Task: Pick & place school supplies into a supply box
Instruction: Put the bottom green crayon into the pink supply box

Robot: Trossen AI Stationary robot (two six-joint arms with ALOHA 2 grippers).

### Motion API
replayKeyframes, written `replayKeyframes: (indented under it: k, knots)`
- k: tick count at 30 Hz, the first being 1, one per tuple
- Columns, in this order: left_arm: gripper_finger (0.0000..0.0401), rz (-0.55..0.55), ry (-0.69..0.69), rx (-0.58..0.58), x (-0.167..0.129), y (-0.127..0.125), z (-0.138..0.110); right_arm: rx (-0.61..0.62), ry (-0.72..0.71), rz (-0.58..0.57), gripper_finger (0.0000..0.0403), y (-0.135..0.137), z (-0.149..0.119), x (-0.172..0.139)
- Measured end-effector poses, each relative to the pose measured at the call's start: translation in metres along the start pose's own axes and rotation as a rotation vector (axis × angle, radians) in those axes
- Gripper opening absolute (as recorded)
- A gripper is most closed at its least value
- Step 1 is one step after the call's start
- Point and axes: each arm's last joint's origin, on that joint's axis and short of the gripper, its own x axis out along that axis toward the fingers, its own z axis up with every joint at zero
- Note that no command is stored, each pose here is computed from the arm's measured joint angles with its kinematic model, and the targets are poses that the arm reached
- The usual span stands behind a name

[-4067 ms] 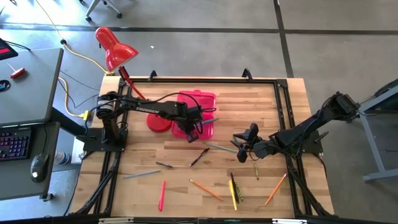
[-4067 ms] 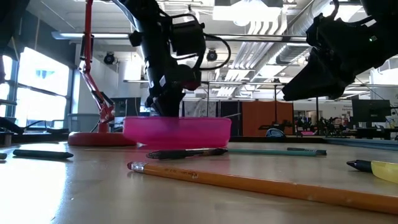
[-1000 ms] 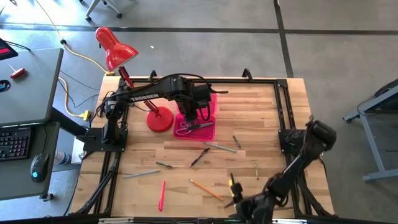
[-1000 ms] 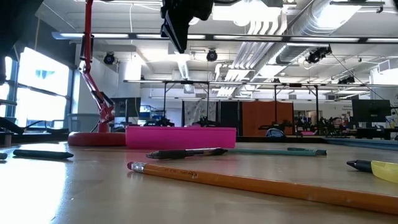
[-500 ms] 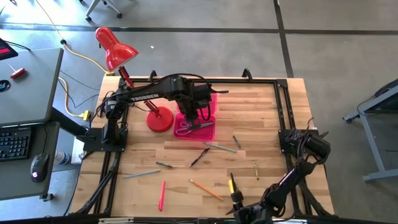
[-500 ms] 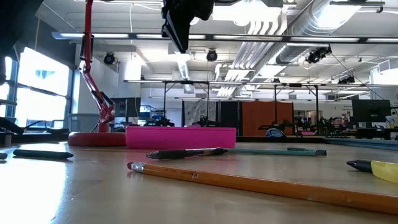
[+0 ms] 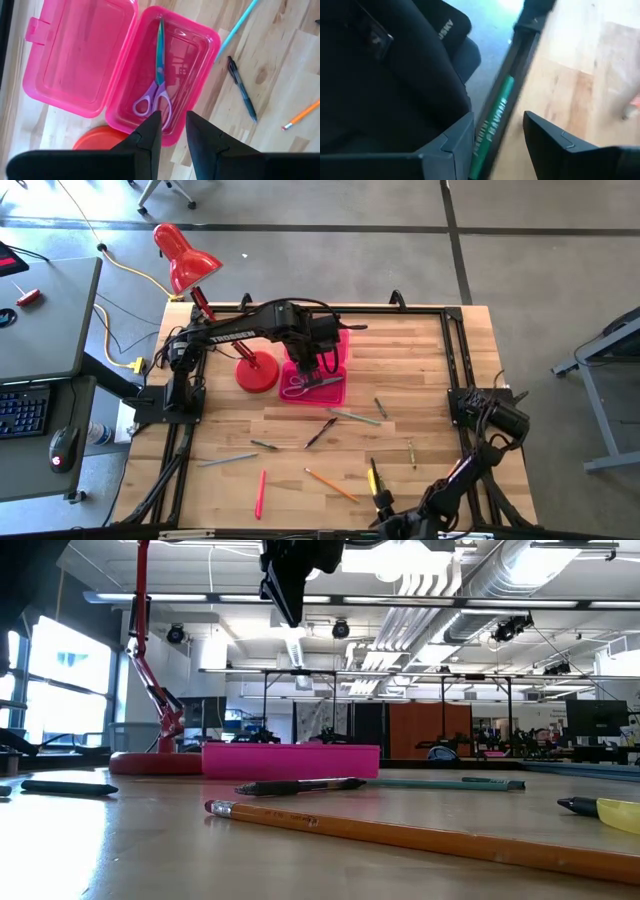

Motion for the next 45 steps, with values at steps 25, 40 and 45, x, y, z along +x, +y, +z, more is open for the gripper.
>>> replayKeyframes:
  k: [25,40,45]
  knots:
    - [0.0117,0.000,0.000,0.002,0.000,0.000,0.000,-0.058,0.031,-0.224,0.0024,-0.023,0.000,-0.002]
    - [0.0117,0.002,0.001,0.002,0.000,0.000,0.000,0.069,0.167,-0.225,0.0038,-0.058,0.008,0.003]
    - [0.0117,0.002,0.002,0.002,0.000,0.000,0.000,0.112,0.166,-0.222,0.0047,-0.063,0.011,0.004]
